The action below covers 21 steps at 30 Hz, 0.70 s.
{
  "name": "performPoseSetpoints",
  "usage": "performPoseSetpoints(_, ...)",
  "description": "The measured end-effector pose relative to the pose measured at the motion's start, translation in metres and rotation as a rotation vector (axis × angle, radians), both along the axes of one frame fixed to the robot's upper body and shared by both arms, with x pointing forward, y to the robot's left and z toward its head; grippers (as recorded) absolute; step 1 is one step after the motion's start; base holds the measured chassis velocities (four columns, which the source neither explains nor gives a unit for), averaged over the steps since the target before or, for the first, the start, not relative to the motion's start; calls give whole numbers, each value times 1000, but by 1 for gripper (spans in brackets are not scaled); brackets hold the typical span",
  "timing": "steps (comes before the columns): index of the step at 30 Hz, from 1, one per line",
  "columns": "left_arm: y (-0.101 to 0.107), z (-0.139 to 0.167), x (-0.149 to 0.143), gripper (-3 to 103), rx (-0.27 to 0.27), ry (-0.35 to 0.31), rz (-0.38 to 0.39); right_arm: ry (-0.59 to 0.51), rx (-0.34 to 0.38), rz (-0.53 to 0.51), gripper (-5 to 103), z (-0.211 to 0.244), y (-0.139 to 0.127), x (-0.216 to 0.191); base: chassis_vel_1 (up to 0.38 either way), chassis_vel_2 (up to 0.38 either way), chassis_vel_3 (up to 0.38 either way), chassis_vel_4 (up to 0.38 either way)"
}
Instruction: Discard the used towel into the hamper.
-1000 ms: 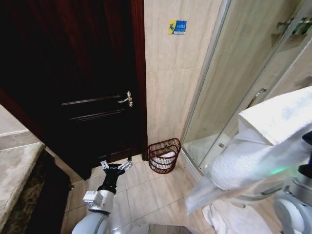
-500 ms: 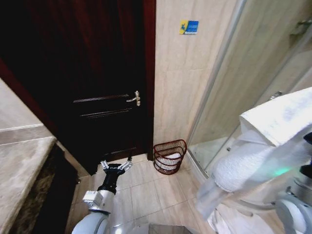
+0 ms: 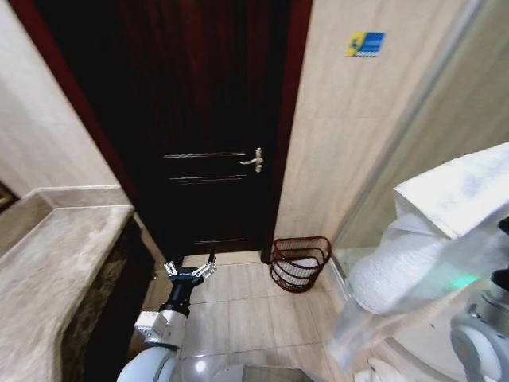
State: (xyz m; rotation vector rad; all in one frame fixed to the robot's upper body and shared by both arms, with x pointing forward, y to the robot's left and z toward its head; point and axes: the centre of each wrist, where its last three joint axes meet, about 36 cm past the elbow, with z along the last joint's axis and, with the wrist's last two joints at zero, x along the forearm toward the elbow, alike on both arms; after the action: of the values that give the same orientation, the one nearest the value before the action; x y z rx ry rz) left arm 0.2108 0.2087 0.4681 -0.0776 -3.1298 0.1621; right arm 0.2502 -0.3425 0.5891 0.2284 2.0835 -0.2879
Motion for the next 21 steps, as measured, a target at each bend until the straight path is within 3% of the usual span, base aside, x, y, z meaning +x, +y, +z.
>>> performPoseSetpoints(21,0,0,0,100,0,0,0,-25,-1,13,6,0,0,0,0,0,0,0)
